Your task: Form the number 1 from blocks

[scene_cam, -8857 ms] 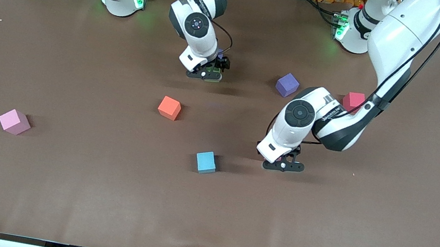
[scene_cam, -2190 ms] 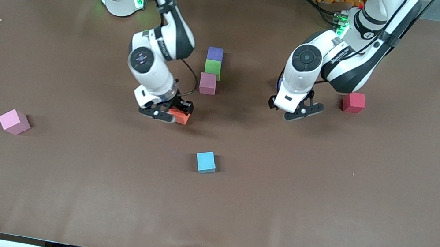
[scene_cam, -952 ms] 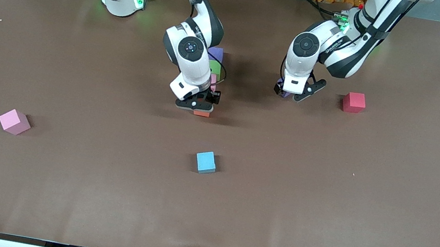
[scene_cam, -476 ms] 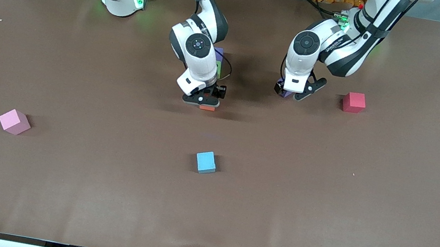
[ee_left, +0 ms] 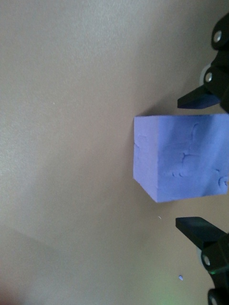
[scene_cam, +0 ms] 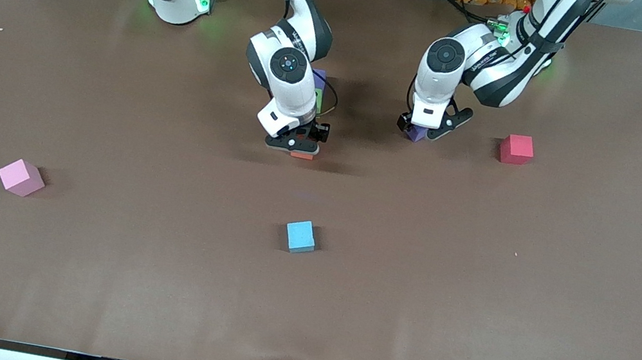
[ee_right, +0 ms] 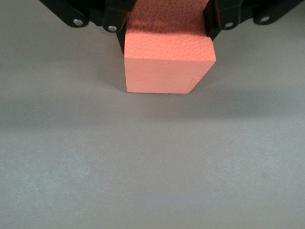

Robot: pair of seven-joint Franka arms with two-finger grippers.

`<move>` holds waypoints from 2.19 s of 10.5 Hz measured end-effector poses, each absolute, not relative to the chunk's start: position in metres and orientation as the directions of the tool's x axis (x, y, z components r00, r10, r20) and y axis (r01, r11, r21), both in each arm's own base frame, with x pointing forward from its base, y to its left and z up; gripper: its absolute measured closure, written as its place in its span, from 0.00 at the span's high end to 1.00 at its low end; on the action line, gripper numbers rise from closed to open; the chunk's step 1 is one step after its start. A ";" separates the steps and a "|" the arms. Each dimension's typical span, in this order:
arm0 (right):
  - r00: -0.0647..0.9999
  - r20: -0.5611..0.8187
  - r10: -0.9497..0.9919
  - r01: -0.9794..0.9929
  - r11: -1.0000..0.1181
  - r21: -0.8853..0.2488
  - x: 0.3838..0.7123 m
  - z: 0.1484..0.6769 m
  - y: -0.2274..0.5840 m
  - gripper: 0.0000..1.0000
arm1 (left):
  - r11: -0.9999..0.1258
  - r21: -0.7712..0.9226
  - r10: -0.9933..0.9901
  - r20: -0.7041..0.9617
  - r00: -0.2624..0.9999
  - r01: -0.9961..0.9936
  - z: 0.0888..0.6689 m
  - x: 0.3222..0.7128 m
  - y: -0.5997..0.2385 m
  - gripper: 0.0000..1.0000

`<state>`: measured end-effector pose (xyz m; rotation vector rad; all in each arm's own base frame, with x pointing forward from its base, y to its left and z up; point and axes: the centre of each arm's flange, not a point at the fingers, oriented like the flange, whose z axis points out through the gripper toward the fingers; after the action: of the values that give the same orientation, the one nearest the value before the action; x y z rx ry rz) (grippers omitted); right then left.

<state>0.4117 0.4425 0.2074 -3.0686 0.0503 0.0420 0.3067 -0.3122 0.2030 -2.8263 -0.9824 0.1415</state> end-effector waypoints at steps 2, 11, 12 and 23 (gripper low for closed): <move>0.999 -0.033 -0.031 -0.034 -0.997 -0.070 0.409 0.208 0.440 0.60 | -0.778 -0.162 0.620 -0.048 0.783 0.606 0.199 0.304 -0.313 1.00; 0.996 -0.024 -0.083 -0.085 -0.991 -0.104 0.429 0.237 0.421 1.00 | -0.776 -0.104 0.630 -0.080 0.772 0.622 0.194 0.321 -0.328 0.63; 0.992 -0.022 -0.121 -0.122 -0.985 -0.118 0.446 0.255 0.404 1.00 | -0.776 -0.099 0.630 -0.077 0.772 0.623 0.202 0.331 -0.332 0.63; 0.985 0.033 -0.167 -0.162 -0.979 -0.125 0.606 0.404 0.186 1.00 | -0.968 0.026 0.248 -0.045 0.968 0.249 0.259 0.487 -0.446 0.62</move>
<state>0.6055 0.1864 0.4039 -3.0087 0.2501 -0.0651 0.4866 -0.4461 0.2586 -3.1470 -0.3971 0.0665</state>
